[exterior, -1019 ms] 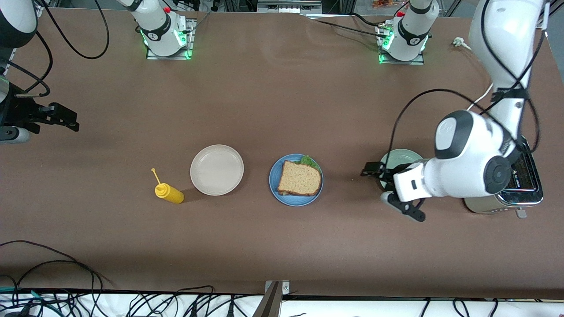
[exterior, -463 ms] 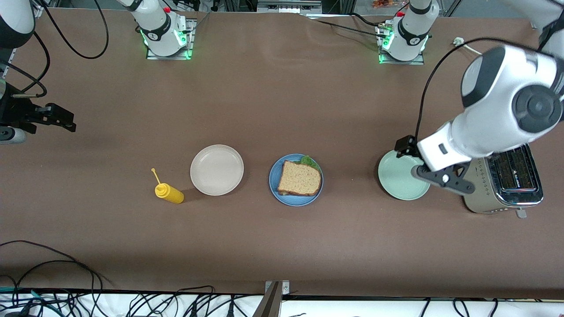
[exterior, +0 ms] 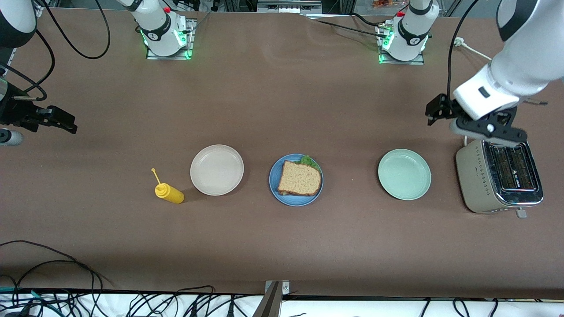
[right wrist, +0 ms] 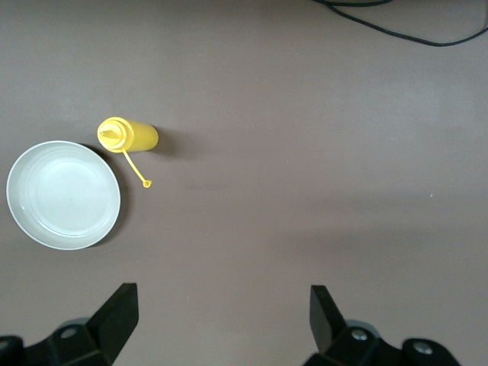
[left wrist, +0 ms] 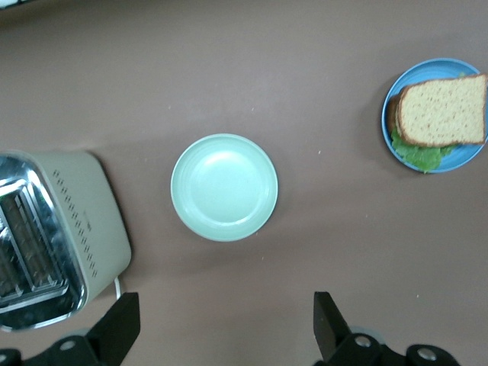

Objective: Make sandwich in blue plate with both arms

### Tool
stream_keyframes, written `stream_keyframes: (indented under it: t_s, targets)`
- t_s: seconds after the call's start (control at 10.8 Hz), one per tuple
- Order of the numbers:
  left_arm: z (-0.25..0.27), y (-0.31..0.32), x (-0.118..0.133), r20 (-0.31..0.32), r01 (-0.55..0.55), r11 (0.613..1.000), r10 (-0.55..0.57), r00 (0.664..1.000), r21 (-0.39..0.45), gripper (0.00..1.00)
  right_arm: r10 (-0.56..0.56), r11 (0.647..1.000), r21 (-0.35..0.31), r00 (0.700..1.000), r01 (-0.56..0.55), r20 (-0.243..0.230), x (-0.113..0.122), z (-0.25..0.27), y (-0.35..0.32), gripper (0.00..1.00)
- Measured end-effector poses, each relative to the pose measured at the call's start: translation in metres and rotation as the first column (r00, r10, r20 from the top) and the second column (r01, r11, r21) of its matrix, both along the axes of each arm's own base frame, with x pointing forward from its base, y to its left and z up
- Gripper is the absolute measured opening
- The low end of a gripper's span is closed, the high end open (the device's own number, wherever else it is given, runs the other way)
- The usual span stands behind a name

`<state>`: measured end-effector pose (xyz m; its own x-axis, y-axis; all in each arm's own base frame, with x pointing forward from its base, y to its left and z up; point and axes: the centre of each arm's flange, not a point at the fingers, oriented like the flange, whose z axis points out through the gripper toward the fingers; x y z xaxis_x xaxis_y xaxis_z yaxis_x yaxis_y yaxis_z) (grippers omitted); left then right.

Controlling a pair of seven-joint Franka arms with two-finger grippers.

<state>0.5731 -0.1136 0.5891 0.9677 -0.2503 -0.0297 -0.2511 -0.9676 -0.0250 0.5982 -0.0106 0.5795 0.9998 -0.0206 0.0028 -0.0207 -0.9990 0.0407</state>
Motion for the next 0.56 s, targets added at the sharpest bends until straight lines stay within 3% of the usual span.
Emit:
stream_keyframes:
  t_s: [0.19,0.37,0.56]
  targets:
    - [0.008,0.011,-0.018,0.009,-0.018,1.0,0.018,1.0,0.009,1.0,0.0,1.0,0.0,1.0,0.0,0.022,0.0,0.011,0.0,1.0]
    - [0.01,0.029,-0.019,0.007,-0.057,0.998,0.057,0.998,-0.011,1.0,0.0,1.0,0.003,0.999,0.0,0.034,-0.004,0.023,0.0,1.0]
    - [0.009,0.037,-0.019,-0.001,-0.075,0.997,0.075,0.997,-0.016,1.0,-0.007,0.998,0.057,0.999,0.005,0.039,-0.007,0.028,0.004,1.0]
